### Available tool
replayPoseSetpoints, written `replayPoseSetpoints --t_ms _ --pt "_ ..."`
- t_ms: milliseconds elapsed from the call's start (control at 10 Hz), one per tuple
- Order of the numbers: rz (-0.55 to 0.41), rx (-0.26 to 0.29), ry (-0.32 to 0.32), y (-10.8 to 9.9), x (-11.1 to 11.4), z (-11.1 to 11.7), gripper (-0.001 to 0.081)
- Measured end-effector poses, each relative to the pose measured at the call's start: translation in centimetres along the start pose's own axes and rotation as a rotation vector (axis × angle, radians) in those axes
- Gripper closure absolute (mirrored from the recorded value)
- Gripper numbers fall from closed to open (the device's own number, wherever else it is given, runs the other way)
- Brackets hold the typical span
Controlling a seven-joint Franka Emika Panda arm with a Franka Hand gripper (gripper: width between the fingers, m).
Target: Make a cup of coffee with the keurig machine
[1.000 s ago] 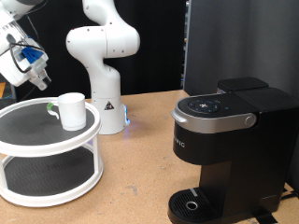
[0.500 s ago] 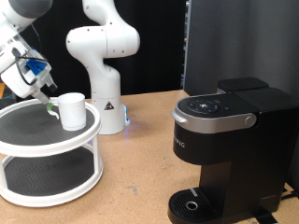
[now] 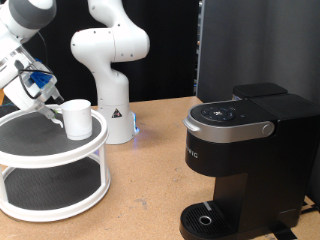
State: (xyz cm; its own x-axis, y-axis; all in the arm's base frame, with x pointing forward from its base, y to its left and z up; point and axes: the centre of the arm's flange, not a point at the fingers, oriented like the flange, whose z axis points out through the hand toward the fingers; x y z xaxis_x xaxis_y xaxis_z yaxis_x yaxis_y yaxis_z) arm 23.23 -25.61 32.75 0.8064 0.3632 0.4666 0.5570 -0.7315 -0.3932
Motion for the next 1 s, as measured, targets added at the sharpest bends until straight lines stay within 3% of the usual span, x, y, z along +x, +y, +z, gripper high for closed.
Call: replayPoseSetpoints --t_ms 700,900,1000 --pt "-0.005 0.026 0.035 0.39 0.09 0.84 0.0001" --pt "0.001 0.022 0.027 0.56 0.08 0.99 0.0343" --pt "0.004 0.019 0.024 0.66 0.06 1.05 0.0343"
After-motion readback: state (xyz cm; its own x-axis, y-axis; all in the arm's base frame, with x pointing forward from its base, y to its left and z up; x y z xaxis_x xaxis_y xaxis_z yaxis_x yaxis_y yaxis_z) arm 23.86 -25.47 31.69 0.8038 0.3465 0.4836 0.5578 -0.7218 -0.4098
